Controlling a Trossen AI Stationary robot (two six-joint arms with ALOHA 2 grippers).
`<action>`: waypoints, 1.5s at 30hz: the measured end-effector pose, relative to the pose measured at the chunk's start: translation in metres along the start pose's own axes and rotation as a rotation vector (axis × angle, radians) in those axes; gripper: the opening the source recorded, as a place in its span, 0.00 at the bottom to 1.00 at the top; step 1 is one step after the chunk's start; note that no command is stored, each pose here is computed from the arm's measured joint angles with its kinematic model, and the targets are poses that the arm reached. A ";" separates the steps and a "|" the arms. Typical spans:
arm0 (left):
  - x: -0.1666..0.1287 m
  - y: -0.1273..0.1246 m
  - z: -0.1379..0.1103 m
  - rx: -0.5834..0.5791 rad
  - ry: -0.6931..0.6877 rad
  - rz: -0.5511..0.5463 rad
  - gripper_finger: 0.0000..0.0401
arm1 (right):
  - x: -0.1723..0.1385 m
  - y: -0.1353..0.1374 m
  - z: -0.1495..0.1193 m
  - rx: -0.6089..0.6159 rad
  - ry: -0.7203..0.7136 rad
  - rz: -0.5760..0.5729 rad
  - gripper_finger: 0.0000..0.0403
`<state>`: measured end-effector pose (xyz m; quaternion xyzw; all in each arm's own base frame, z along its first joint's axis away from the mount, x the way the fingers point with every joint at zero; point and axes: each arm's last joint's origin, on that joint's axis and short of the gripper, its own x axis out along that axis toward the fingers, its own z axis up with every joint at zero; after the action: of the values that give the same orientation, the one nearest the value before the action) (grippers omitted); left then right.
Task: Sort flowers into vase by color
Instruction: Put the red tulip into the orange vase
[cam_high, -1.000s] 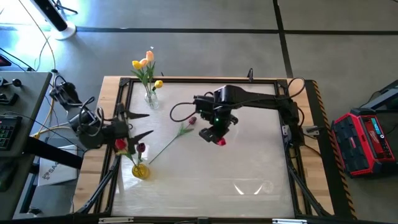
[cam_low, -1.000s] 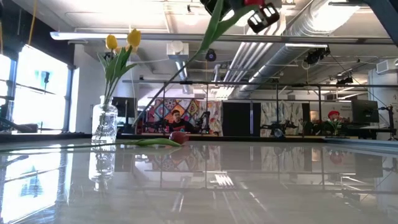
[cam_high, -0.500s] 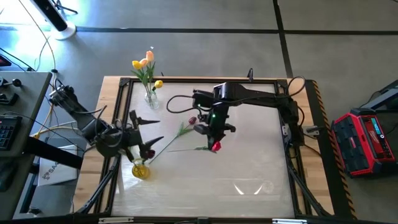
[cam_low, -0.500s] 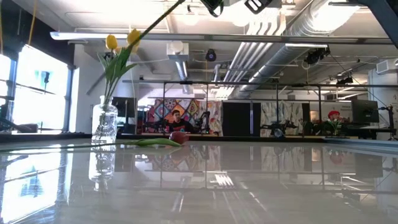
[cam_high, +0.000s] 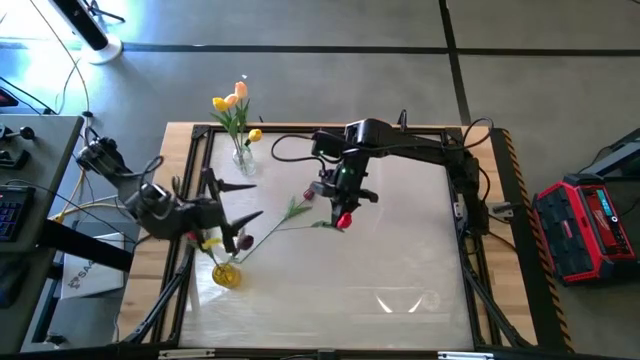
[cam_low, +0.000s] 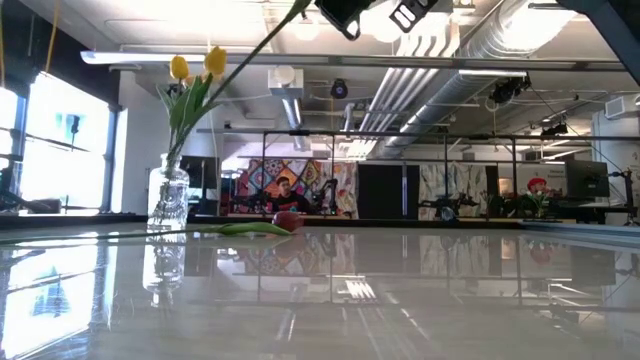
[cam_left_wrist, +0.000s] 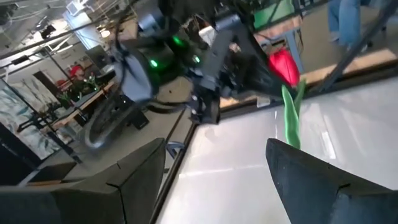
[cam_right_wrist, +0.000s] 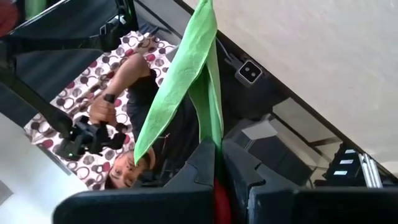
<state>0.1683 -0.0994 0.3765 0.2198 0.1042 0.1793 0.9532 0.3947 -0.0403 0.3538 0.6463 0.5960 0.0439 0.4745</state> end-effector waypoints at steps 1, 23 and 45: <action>-0.002 0.004 0.002 -0.008 -0.005 0.001 0.66 | 0.000 0.000 0.000 -0.008 0.001 0.001 0.00; 0.032 0.007 0.023 -0.008 0.020 -0.071 0.66 | -0.003 0.015 0.005 -0.141 0.057 0.145 0.00; 0.073 -0.009 -0.004 0.110 0.223 -0.070 0.57 | -0.044 0.039 -0.002 -0.309 -0.036 0.292 0.00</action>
<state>0.2370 -0.0769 0.3599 0.2465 0.2268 0.1634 0.9280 0.4093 -0.0690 0.4030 0.6459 0.4738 0.1917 0.5670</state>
